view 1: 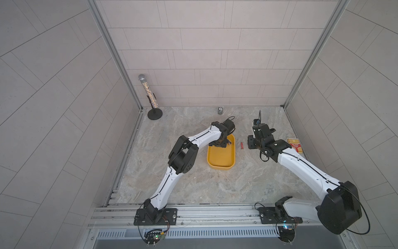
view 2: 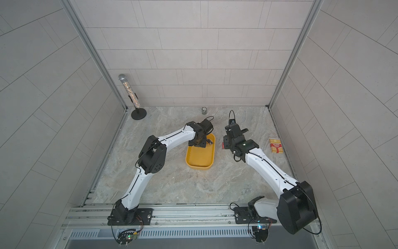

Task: Take the batteries out of the storage box
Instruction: Pick up the battery from the storage box.

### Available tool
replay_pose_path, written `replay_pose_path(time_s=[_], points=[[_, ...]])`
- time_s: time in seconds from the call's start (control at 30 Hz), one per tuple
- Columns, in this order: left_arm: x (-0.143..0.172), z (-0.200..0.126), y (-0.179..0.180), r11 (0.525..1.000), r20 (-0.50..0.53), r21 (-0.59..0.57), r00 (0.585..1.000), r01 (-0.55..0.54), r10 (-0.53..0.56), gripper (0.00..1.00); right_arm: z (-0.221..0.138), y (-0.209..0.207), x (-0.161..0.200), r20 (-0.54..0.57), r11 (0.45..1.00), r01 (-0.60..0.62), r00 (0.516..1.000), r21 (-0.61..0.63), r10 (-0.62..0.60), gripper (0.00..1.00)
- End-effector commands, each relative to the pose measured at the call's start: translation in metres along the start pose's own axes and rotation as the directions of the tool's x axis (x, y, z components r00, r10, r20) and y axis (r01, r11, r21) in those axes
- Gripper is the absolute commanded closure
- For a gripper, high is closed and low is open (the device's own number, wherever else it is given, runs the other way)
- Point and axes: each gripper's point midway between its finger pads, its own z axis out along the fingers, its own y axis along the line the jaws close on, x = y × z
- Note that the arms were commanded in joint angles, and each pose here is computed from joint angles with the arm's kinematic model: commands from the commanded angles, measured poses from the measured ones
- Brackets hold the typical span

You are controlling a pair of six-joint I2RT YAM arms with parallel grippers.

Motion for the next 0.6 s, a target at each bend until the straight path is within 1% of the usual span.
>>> replay_pose_path(time_s=[0.0,0.1,0.2,0.4,0.5,0.57], points=[[-0.004,0.006,0.005,0.999,-0.008,-0.033,1.000,-0.013,0.013,0.36,-0.003,0.002,-0.005,0.011,1.000,0.003,1.000,-0.010,-0.003,0.57],[-0.003,0.011,0.007,0.999,-0.016,-0.047,1.000,-0.022,0.021,0.37,-0.003,0.003,-0.005,0.009,1.000,0.005,1.000,-0.018,-0.005,0.58],[-0.003,0.017,0.008,0.997,-0.023,-0.061,0.999,-0.036,0.035,0.40,-0.004,0.004,-0.006,0.012,1.000,0.005,1.000,-0.026,-0.005,0.58],[0.000,0.019,0.011,0.995,-0.040,-0.078,0.997,-0.064,0.061,0.56,-0.003,0.006,-0.004,0.005,0.999,0.008,1.000,-0.040,-0.008,0.57],[0.001,0.016,0.013,0.994,-0.042,-0.083,0.996,-0.076,0.073,0.67,-0.002,0.007,-0.004,0.003,0.999,0.007,1.000,-0.044,-0.007,0.58],[0.001,0.011,0.015,0.993,-0.038,-0.085,0.996,-0.086,0.083,0.68,-0.002,0.009,-0.004,0.002,0.999,0.007,1.000,-0.049,-0.007,0.57]])
